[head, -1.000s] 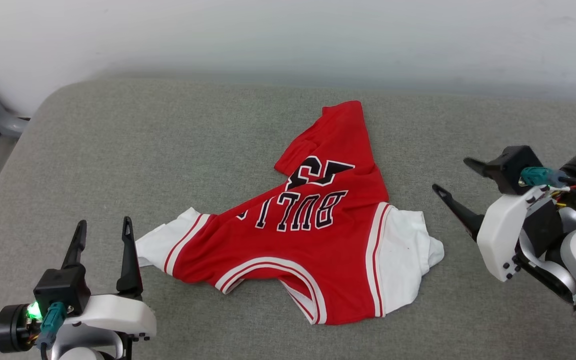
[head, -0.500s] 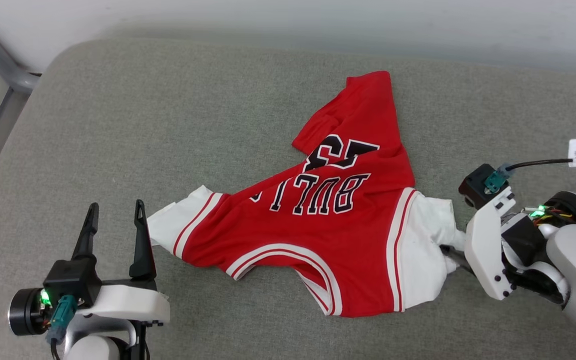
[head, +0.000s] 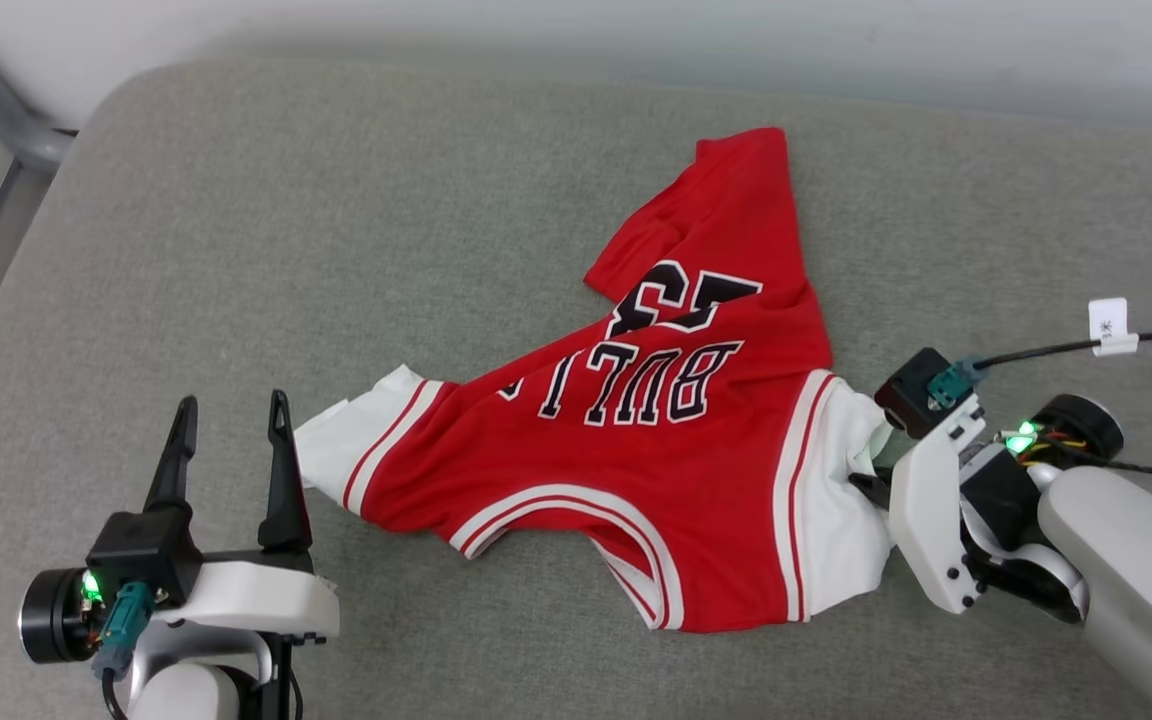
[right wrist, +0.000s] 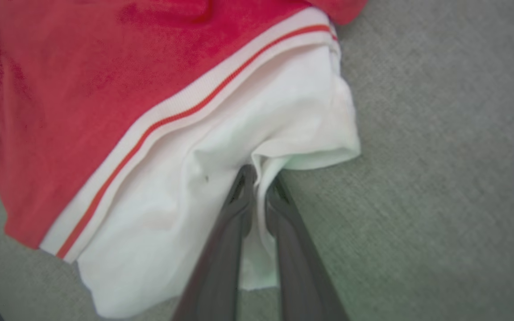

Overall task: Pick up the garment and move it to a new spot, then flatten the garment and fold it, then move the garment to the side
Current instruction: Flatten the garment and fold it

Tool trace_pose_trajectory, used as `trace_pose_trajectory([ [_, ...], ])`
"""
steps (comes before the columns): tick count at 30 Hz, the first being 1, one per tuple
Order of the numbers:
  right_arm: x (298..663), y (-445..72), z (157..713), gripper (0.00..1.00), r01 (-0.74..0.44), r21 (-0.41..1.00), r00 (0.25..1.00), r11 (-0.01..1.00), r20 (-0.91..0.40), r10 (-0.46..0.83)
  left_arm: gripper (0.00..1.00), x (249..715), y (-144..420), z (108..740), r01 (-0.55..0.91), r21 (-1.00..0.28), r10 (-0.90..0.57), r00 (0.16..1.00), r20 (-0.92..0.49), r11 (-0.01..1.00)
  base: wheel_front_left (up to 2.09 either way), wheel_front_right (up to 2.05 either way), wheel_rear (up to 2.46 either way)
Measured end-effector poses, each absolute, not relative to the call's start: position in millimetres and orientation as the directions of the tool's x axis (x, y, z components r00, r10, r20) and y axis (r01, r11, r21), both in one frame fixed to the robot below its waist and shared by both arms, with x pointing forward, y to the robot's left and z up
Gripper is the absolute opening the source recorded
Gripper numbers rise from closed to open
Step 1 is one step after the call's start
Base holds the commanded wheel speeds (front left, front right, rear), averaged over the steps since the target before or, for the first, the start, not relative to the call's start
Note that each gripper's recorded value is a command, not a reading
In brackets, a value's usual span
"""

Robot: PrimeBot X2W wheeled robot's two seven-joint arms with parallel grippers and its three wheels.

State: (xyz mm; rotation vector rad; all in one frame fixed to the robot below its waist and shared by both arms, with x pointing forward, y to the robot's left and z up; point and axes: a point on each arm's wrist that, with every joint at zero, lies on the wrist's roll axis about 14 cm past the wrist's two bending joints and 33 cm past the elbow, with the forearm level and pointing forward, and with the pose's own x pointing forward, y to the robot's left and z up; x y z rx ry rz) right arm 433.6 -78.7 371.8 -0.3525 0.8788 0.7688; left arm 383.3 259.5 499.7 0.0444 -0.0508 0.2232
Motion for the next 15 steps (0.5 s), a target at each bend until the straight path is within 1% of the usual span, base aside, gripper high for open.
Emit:
trace_pose_trajectory([
  [2, 433, -77, 382, 0.00, -0.725, 0.029, 0.430, 0.688, -0.762, 0.485, 1.00, 382, 257, 501, -0.216, 0.034, 0.213, 0.975, 0.061, 0.976, 0.00, 0.00, 0.00],
  [5, 435, -87, 403, 0.00, -0.708, 0.011, 0.497, 0.706, -0.702, 0.510, 1.00, 379, 251, 504, -0.204, 0.020, 0.202, 0.977, 0.069, 0.979, 0.00, 0.00, 0.00],
  [9, 422, -102, 426, 0.00, -0.669, 0.041, 0.555, 0.742, -0.636, 0.536, 1.00, 375, 243, 507, -0.185, 0.009, 0.184, 0.980, 0.080, 0.983, 0.00, 0.00, 0.00],
  [11, 416, -120, 434, 0.00, -0.634, 0.046, 0.590, 0.772, -0.617, 0.522, 1.00, 375, 238, 507, -0.172, 0.002, 0.172, 0.982, 0.080, 0.985, 0.00, 0.00, 0.00],
  [15, 403, -167, 440, 0.00, -0.537, 0.038, 0.650, 0.843, -0.618, 0.442, 1.00, 378, 228, 508, -0.140, -0.003, 0.140, 0.986, 0.087, 0.990, 0.00, 0.00, 0.00],
])
